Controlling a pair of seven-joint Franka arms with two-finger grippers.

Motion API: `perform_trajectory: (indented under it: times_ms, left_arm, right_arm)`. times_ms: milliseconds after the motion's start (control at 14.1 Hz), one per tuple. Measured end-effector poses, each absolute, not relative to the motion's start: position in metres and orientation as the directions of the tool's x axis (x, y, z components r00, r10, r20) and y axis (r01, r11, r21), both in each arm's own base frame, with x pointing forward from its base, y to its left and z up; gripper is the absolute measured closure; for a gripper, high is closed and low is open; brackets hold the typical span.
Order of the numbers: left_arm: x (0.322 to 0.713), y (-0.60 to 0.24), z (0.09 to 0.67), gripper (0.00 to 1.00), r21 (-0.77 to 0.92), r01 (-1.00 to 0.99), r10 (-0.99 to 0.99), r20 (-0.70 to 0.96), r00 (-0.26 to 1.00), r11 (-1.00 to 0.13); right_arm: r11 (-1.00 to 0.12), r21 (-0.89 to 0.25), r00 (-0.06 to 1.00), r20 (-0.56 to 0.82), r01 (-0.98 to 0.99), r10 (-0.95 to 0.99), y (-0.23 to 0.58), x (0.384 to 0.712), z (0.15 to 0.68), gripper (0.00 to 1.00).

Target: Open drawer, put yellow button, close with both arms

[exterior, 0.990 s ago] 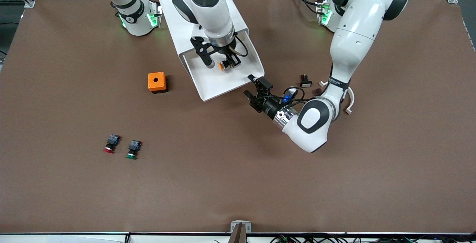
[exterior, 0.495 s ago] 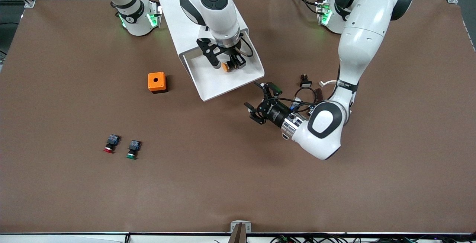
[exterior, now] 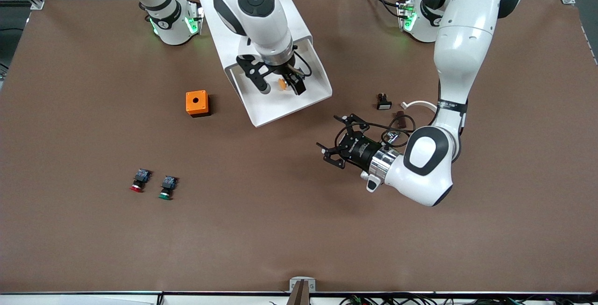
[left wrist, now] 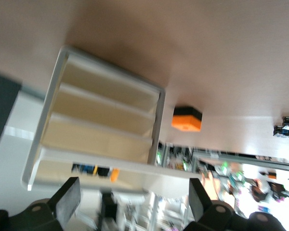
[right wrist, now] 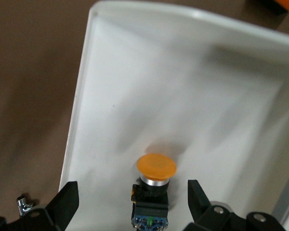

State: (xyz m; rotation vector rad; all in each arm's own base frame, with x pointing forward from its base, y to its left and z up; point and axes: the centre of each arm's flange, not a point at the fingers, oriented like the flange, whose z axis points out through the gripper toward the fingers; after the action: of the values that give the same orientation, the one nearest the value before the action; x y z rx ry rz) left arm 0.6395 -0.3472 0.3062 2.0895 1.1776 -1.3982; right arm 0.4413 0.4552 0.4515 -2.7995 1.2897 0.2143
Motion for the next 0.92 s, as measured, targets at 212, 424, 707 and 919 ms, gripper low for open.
perform_trajectory:
  times_ms: [212, 424, 707, 919]
  left_arm:
    - [0.638, -0.363, 0.327, 0.01, -0.050, 0.791, 0.498, -0.800, 0.334, -0.610]
    - [0.638, -0.373, 0.334, 0.01, 0.026, 0.755, 0.528, -0.699, 0.482, -0.655]
    - [0.641, -0.379, 0.368, 0.01, 0.111, 0.710, 0.559, -0.537, 0.632, -0.695]
    - [0.630, -0.396, 0.380, 0.00, 0.106, 0.641, 0.562, -0.389, 0.730, -0.760]
  right_arm:
    - [-0.796, 0.066, 0.777, -0.180, -0.602, -0.603, 0.401, 0.480, 0.484, 0.00]
    - [-0.887, 0.082, 0.856, -0.236, -0.454, -0.460, 0.339, 0.512, 0.506, 0.00]
    - [-0.956, 0.038, 0.912, -0.291, -0.292, -0.291, 0.253, 0.548, 0.534, 0.00]
    - [-0.982, 0.015, 0.939, -0.292, -0.187, -0.183, 0.188, 0.566, 0.549, 0.00]
